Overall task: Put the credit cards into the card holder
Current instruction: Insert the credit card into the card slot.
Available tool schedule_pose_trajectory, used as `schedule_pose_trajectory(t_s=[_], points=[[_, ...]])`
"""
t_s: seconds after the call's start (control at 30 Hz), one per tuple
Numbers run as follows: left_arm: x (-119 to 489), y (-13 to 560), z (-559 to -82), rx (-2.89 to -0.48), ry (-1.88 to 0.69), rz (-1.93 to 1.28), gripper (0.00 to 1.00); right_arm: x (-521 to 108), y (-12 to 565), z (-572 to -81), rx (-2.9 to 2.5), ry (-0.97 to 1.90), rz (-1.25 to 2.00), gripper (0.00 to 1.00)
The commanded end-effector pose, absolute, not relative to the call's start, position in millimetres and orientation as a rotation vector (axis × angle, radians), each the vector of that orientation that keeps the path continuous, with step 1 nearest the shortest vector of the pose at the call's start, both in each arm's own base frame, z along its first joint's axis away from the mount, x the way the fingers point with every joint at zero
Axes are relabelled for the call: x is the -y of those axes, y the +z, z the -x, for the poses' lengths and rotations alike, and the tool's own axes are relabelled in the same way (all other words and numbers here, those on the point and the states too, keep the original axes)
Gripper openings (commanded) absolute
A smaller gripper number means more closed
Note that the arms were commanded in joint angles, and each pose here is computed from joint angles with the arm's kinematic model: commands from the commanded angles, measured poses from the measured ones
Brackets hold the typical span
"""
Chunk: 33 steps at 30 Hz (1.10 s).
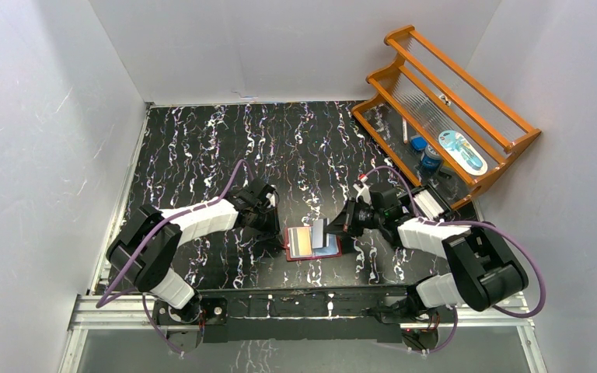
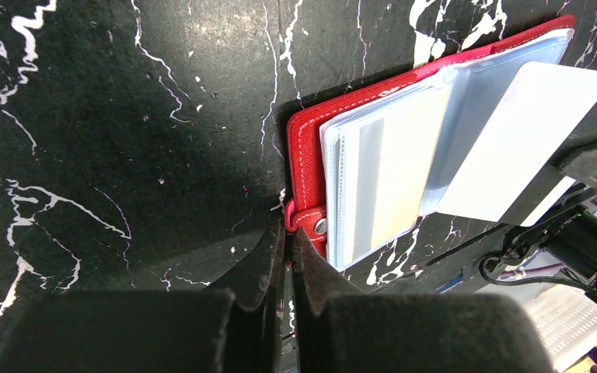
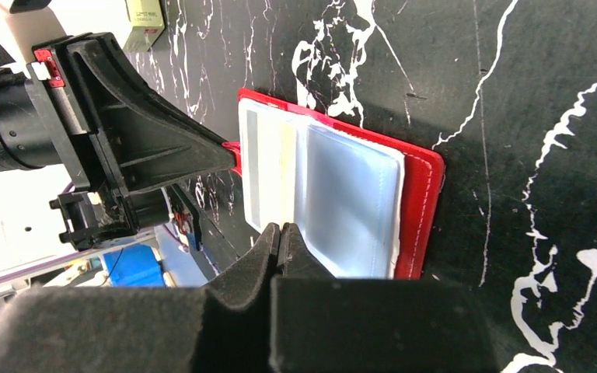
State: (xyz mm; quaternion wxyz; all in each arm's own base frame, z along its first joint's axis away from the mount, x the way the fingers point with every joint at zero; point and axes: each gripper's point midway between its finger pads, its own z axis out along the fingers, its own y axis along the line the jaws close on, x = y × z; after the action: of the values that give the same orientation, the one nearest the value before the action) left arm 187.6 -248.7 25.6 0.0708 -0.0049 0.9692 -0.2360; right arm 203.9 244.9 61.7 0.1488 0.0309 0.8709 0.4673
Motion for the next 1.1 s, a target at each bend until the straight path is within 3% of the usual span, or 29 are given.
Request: schedule_pose_trajectory(t_s=[0.0, 1.07], points=[[247.8, 30.8, -185.5, -2.909, -0.721, 0.024, 0.00, -246.5, 64.7, -212.3, -2.419, 1.348, -0.041, 0.00], [250.8, 27.9, -182.4, -2.925, -0.748, 0.063, 0.01, -261.0, 53.0, -199.3, -2.424, 1.494, -0.014, 0.00]])
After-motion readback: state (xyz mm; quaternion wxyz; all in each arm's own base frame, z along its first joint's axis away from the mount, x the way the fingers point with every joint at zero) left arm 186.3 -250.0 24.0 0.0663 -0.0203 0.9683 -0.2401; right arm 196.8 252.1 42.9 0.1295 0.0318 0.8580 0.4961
